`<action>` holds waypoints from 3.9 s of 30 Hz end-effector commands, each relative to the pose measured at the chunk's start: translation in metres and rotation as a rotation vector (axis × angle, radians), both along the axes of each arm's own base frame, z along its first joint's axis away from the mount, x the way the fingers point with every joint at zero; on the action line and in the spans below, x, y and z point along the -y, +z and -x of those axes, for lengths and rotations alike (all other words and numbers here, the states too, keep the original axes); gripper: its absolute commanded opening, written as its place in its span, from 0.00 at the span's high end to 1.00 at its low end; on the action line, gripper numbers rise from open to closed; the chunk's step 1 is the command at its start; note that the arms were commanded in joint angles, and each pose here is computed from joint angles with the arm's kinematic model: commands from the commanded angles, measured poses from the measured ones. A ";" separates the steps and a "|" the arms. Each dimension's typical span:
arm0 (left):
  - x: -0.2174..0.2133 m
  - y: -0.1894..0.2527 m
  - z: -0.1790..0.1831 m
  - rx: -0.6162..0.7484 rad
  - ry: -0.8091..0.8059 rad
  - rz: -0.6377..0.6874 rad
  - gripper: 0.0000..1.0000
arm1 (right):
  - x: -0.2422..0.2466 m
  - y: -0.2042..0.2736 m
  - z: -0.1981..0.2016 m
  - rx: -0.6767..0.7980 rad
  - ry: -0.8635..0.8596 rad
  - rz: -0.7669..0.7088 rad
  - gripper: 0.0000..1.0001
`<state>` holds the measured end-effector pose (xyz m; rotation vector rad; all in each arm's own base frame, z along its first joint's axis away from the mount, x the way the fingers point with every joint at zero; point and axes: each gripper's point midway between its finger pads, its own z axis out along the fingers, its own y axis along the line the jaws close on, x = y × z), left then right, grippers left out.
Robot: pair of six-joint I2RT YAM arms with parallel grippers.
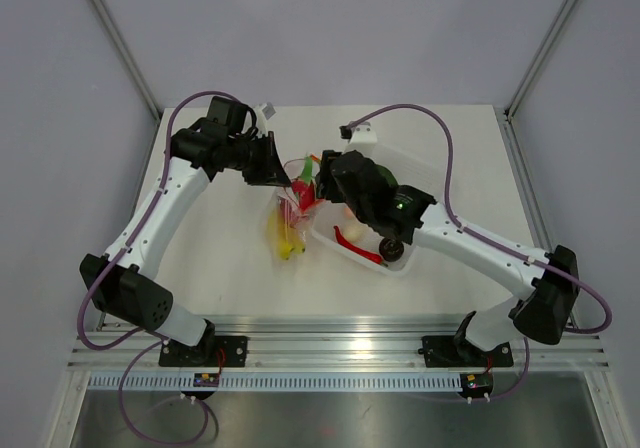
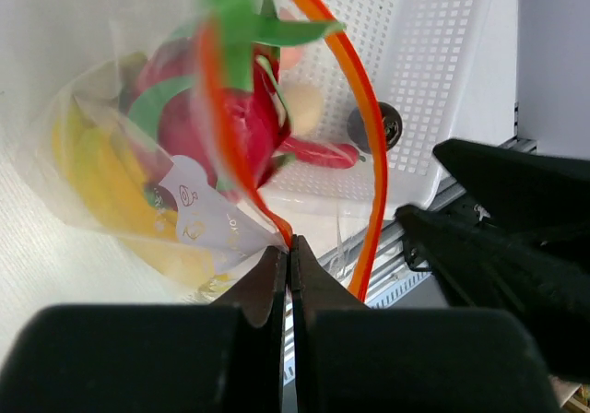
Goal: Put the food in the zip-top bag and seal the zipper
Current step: Place the fake fruit in the zipper food storage bag, then adjust the zipper food storage bag at the center of the board.
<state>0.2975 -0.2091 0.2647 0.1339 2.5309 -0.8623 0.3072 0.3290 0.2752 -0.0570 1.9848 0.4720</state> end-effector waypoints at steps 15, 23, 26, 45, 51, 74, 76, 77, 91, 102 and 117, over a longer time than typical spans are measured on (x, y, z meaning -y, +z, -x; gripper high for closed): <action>0.002 0.041 0.000 0.136 -0.031 0.056 1.00 | 0.001 -0.070 -0.007 -0.306 0.075 0.015 0.38; -0.009 0.066 0.002 0.204 -0.009 0.044 1.00 | 0.007 -0.073 -0.005 -0.338 0.070 -0.036 0.35; -0.013 0.073 0.003 0.224 -0.002 0.035 1.00 | 0.009 -0.070 -0.008 -0.339 0.059 -0.063 0.33; -0.028 0.088 0.003 0.263 0.027 0.018 1.00 | 0.006 -0.061 -0.004 -0.373 0.083 -0.196 0.52; -0.030 0.088 0.000 0.262 0.036 0.018 1.00 | 0.009 -0.065 0.003 -0.390 0.082 -0.216 0.56; -0.039 0.090 0.000 0.266 0.056 0.023 1.00 | -0.014 -0.096 0.011 -0.495 0.155 -0.247 0.75; -0.039 0.089 -0.001 0.265 0.056 0.022 1.00 | -0.016 -0.096 0.012 -0.496 0.160 -0.266 0.83; -0.039 0.089 -0.001 0.263 0.058 0.022 1.00 | -0.016 -0.096 0.012 -0.498 0.162 -0.270 0.90; -0.059 0.084 -0.018 0.281 0.134 -0.050 1.00 | -0.045 0.012 -0.010 -0.316 0.316 -0.287 1.00; -0.069 0.013 -0.038 0.174 0.199 -0.094 1.00 | -0.066 -0.008 -0.048 -0.277 0.302 -0.194 1.00; -0.070 0.091 -0.033 0.332 0.206 -0.042 1.00 | -0.040 0.063 -0.060 -0.074 0.243 -0.158 1.00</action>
